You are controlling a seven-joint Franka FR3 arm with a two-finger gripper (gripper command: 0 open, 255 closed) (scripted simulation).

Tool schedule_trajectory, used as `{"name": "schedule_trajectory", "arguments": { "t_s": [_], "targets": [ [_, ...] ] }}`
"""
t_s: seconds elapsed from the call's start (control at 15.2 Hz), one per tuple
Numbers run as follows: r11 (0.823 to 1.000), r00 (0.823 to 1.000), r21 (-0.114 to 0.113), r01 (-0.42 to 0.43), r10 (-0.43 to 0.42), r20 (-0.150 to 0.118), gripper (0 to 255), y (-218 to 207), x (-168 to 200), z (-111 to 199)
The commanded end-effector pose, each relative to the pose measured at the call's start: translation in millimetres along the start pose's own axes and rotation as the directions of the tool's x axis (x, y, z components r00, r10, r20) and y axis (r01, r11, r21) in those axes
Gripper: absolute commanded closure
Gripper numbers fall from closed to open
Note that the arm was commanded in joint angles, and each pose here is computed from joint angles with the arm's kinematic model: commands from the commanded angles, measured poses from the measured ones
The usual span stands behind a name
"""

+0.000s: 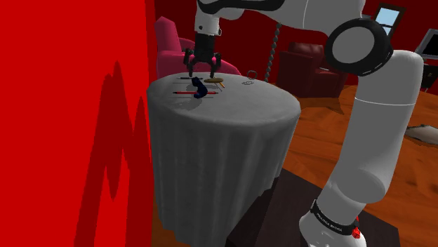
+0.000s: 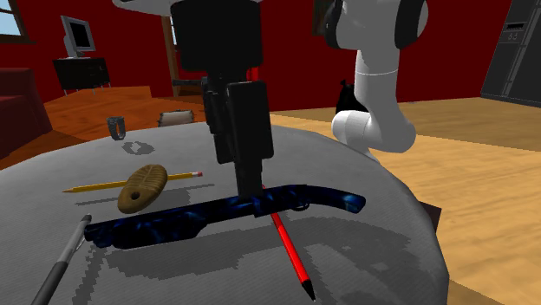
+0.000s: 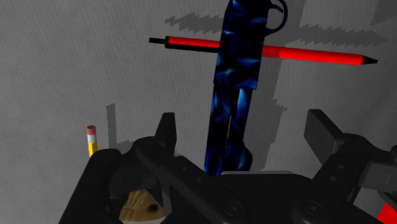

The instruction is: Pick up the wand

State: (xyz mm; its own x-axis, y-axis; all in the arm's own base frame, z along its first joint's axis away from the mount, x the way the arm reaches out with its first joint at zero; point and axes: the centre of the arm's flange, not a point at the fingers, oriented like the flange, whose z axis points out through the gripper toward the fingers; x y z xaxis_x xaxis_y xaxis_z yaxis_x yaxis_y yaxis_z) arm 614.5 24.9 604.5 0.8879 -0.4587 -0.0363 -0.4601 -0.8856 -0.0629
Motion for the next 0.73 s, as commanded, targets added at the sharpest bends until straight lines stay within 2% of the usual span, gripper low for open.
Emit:
{"name": "schedule_trajectory", "arguments": {
  "t_s": [0.0, 0.4, 0.46, 0.66],
  "targets": [
    [1.0, 1.0, 0.002, -0.005, 0.005, 0.0, 0, 0, 2, 9],
    [1.0, 1.0, 0.002, -0.005, 0.005, 0.0, 0, 1, 3, 33],
    [1.0, 1.0, 0.002, -0.005, 0.005, 0.0, 255, 1, 2, 32],
    [1.0, 1.0, 0.002, -0.005, 0.005, 0.0, 255, 1, 2, 32]
  ]
}}
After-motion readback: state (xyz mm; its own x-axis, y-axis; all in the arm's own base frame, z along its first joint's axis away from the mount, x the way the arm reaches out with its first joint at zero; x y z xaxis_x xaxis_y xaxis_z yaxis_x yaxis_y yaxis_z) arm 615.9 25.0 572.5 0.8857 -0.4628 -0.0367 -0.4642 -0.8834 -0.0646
